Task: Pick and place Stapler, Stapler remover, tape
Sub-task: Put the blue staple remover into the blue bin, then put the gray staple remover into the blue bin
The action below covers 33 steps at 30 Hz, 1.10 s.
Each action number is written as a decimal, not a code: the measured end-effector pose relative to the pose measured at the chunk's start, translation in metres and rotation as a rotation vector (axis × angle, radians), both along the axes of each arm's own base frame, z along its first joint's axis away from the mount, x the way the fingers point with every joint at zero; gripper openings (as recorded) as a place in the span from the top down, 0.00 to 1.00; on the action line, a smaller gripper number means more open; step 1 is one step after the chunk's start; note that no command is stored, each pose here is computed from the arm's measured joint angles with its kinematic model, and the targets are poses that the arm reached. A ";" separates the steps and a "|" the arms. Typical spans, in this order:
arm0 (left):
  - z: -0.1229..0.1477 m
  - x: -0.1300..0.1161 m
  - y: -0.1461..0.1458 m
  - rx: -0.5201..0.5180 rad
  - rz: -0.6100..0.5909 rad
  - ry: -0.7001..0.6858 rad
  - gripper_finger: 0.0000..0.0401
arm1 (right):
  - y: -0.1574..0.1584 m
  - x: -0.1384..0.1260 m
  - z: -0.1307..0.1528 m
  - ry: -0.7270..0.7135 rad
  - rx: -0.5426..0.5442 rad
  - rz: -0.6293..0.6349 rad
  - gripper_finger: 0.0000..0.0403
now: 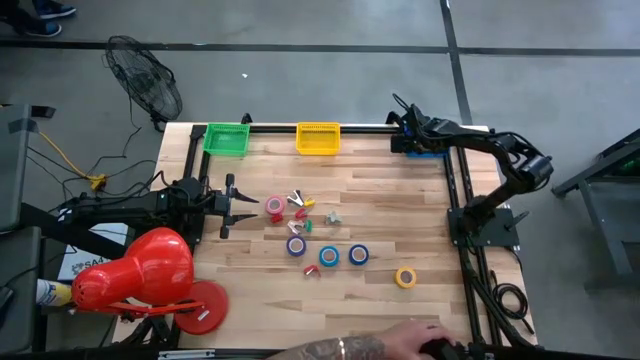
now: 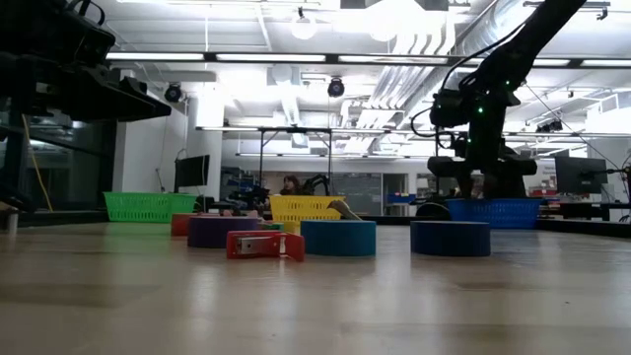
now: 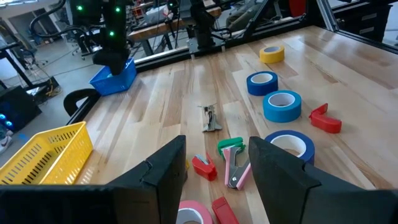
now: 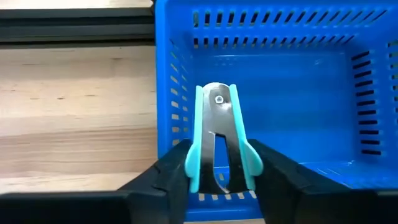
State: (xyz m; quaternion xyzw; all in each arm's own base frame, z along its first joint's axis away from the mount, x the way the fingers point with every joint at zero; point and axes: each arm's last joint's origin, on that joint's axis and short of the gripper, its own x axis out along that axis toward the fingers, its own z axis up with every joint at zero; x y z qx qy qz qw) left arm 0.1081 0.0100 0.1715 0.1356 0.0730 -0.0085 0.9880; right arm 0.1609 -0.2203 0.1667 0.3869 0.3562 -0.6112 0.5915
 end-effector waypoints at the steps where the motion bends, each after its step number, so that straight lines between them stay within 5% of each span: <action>1: 0.000 0.000 0.000 0.000 0.000 0.000 0.57 | 0.000 0.000 0.000 0.000 0.000 0.000 0.60; 25: 0.000 0.000 0.000 0.000 0.000 0.000 0.57 | -0.002 0.001 0.008 -0.059 -0.032 0.018 0.28; 33: 0.000 0.000 0.000 0.000 0.000 0.000 0.57 | 0.005 0.001 0.028 -0.088 -0.082 0.199 0.25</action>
